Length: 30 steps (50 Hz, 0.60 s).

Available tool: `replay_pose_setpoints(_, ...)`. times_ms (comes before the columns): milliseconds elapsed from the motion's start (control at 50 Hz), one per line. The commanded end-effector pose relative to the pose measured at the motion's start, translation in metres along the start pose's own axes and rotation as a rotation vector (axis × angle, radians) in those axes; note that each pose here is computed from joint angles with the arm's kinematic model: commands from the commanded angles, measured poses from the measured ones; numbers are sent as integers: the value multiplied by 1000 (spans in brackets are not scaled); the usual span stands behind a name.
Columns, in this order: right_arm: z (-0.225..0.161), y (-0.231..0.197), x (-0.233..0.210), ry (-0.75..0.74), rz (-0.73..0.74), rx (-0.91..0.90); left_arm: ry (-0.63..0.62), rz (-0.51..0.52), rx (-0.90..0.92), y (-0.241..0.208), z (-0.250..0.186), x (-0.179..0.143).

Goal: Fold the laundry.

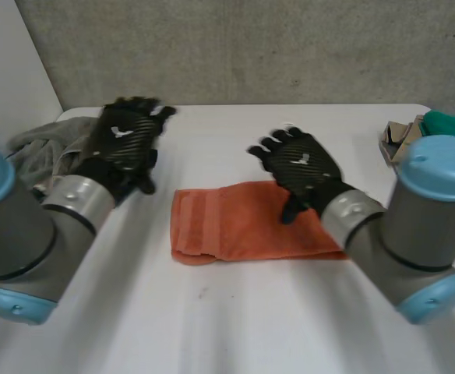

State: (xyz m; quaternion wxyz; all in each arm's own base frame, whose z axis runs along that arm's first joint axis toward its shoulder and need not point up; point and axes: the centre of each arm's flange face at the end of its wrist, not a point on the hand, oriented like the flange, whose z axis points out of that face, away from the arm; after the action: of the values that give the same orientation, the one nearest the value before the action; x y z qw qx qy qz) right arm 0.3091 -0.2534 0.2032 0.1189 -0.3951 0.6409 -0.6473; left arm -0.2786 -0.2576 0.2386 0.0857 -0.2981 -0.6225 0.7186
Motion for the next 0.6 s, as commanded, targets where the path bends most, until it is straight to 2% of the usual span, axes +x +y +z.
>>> replay_pose_setpoints(20,-15,60,29,57,86,-260,277,-37,39,-1,9,79)
replay_pose_setpoints(60,-15,73,32,63,77,-300,293,-30,-1,12,17,92)
replay_pose_setpoints(120,-15,82,35,72,71,-316,265,-8,-49,27,28,95)
replay_pose_setpoints(200,-10,96,40,95,73,-320,118,88,-176,61,48,77)
replay_pose_setpoints(260,-7,101,42,103,66,-311,72,134,-255,79,49,70)
replay_pose_setpoints(340,-4,109,47,128,58,-317,107,160,-343,91,38,70)
replay_pose_setpoints(400,-7,105,53,171,14,-322,123,135,-324,70,25,66)
replay_pose_setpoints(460,-10,83,65,240,-98,-271,79,83,-258,39,14,52)
replay_pose_setpoints(520,-9,63,67,258,-283,-232,31,38,-211,21,9,38)
replay_pose_setpoints(600,3,25,28,168,-543,-97,-36,-24,-149,0,-2,14)
